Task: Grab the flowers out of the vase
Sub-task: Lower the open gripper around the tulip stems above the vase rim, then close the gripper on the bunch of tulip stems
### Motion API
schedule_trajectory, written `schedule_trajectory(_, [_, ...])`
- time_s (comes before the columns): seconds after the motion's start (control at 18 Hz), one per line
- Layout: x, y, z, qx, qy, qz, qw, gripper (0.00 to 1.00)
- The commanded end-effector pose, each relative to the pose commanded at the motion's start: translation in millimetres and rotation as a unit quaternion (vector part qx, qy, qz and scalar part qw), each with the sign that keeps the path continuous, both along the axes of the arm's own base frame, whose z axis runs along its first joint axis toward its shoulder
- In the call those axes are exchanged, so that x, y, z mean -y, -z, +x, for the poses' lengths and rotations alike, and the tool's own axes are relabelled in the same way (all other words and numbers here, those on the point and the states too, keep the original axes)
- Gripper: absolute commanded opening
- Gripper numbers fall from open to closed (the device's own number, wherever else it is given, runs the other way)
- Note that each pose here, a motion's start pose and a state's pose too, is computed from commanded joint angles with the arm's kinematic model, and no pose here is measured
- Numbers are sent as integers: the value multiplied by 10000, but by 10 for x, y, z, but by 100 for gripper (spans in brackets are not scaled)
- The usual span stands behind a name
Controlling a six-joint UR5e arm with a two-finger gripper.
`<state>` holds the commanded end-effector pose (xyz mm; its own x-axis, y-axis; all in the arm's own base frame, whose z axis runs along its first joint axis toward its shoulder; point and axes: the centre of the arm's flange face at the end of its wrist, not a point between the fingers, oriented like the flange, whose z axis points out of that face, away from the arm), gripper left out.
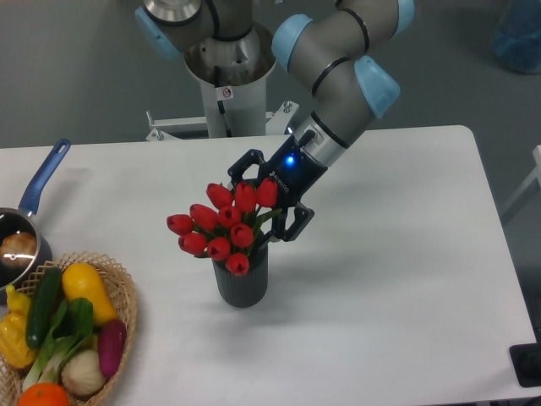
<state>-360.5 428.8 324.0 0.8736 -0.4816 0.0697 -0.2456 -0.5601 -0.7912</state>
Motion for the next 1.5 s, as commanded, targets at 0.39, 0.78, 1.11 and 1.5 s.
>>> schedule_trajectory(0.39, [-37, 139, -30, 85, 134, 314, 9994, 100])
schedule_trajectory(0.78, [-2, 212, -2, 269, 81, 524, 9982, 100])
schedule_trajectory(1.11, [15, 245, -8, 266, 105, 604, 9978, 100])
schedule_trajectory(1.5, [19, 209, -30, 375, 26, 853, 9956, 100])
